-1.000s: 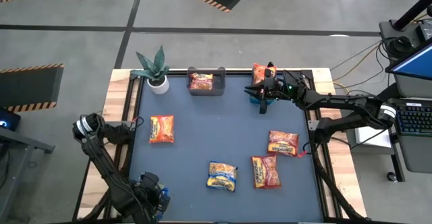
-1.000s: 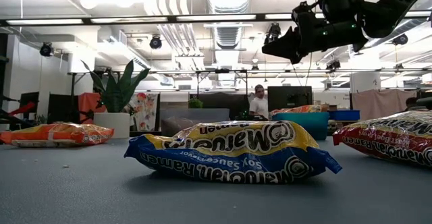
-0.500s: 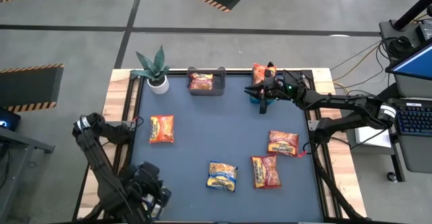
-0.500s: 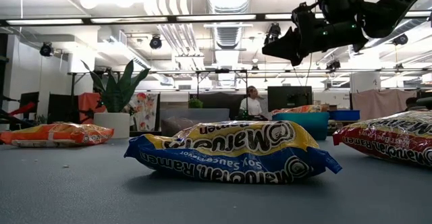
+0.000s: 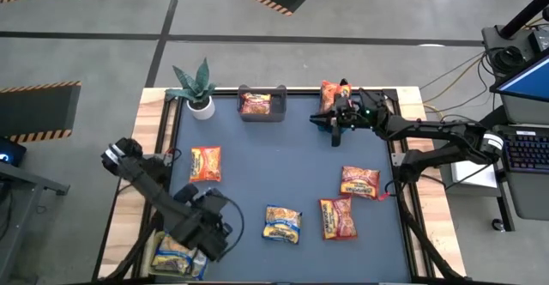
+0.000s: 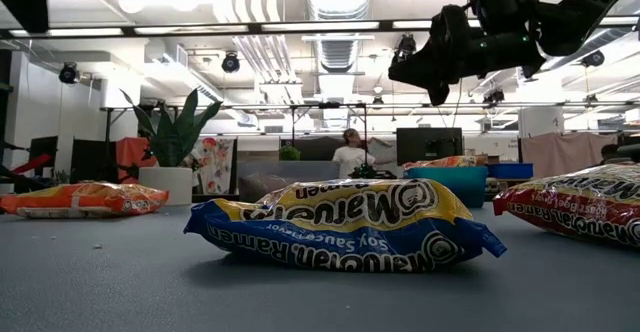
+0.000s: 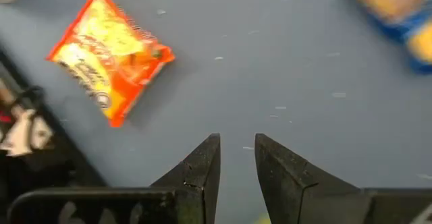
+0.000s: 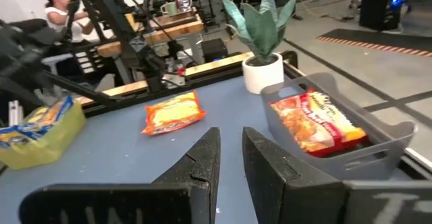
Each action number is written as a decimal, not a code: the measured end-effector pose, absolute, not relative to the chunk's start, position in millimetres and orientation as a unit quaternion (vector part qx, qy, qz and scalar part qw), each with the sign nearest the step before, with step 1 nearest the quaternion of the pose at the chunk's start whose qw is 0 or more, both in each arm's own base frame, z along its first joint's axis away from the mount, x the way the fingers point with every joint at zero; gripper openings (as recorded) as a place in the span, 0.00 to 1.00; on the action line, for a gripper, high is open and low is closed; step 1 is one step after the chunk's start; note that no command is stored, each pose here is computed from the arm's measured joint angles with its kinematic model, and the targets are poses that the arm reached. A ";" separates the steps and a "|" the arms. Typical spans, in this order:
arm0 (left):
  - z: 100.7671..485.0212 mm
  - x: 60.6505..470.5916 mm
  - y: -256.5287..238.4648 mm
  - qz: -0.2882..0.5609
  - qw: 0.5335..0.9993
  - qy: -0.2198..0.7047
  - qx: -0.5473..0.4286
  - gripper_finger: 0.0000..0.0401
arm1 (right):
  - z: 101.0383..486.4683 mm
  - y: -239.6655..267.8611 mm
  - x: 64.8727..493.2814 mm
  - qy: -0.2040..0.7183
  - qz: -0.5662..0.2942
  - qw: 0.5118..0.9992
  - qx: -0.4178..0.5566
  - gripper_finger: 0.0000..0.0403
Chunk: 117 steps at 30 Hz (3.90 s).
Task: Sort Maruchan noodles
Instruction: Put the orange noodle pack into the blue bin
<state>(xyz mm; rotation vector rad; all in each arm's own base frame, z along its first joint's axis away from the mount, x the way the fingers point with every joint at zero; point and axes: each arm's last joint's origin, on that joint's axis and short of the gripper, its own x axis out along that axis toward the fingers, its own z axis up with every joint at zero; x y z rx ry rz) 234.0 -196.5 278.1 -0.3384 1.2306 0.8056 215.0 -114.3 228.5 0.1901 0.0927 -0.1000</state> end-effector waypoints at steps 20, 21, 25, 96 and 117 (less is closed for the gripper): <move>186.1 214.9 -68.8 0.325 0.649 0.688 -0.012 0.19 | 219.6 -97.2 208.3 0.133 -0.030 0.980 0.146 0.13; 182.0 212.6 -64.4 0.328 0.645 0.691 -0.012 0.19 | 219.7 -96.6 207.8 0.136 -0.031 0.979 0.147 0.13; 168.1 208.2 -54.3 0.333 0.644 0.689 -0.011 0.19 | 218.2 -93.6 208.0 0.146 -0.029 0.976 0.157 0.13; 165.1 230.6 -16.3 0.041 0.893 0.436 0.102 0.19 | 226.8 -51.9 269.8 0.106 -0.007 0.960 0.259 0.13; 126.3 213.5 -14.0 0.024 0.915 0.396 0.077 0.19 | 172.8 -60.5 369.0 0.280 -0.054 0.883 0.371 0.37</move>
